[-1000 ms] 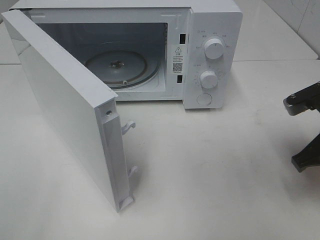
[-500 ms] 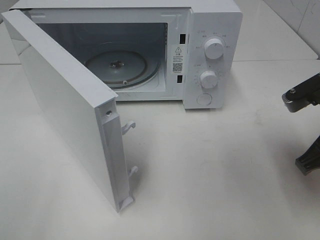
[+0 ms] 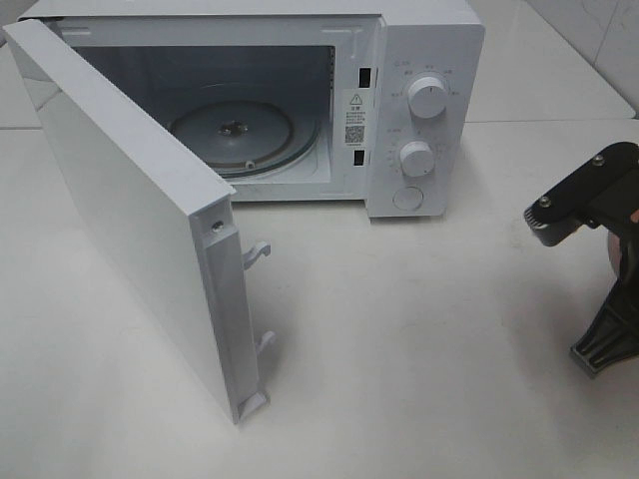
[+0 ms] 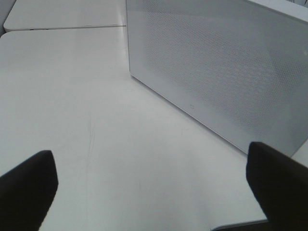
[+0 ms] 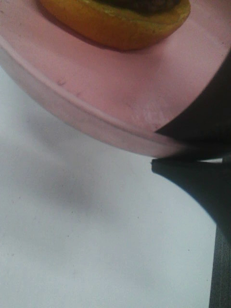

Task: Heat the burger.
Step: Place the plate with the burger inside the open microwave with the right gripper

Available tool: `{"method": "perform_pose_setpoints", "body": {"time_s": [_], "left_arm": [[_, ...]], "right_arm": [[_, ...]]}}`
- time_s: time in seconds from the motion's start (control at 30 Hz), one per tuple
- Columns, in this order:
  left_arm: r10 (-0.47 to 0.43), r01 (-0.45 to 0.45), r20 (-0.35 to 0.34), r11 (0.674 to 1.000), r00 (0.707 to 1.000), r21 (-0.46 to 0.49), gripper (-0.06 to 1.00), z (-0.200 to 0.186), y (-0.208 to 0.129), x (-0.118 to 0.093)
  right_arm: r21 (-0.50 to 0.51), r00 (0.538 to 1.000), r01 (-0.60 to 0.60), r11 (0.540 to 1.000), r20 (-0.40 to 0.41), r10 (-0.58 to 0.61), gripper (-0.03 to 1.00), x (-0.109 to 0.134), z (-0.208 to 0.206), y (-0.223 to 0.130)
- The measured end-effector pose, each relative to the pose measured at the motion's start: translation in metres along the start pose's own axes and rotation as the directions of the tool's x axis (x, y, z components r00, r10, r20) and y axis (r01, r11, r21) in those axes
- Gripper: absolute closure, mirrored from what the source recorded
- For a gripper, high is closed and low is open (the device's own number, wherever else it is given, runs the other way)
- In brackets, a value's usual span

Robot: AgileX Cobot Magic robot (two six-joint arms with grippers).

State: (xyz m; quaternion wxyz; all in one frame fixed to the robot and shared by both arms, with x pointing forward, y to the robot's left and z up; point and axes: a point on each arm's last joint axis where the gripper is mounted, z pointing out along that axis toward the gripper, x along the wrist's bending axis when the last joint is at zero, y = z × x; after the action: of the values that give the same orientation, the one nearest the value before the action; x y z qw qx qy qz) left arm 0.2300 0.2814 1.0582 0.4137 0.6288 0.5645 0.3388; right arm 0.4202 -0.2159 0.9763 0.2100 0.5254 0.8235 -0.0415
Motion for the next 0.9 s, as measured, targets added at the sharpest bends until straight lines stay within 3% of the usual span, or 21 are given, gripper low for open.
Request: {"method": "perform_pose_setpoints", "body": {"time_s": [0.43, 0.9], "left_arm": [[0.0, 0.0, 0.0, 1.0, 1.0, 0.0, -0.04, 0.0, 0.0, 0.0], [0.0, 0.0, 0.0, 1.0, 1.0, 0.0, -0.04, 0.0, 0.0, 0.0]], "right_arm": [[-0.057, 0.984, 0.179, 0.982, -0.012, -0.18, 0.91, 0.034, -0.016, -0.004], [-0.131, 0.916, 0.396, 0.909, -0.007, -0.4, 0.91, 0.071, -0.034, -0.017]]}}
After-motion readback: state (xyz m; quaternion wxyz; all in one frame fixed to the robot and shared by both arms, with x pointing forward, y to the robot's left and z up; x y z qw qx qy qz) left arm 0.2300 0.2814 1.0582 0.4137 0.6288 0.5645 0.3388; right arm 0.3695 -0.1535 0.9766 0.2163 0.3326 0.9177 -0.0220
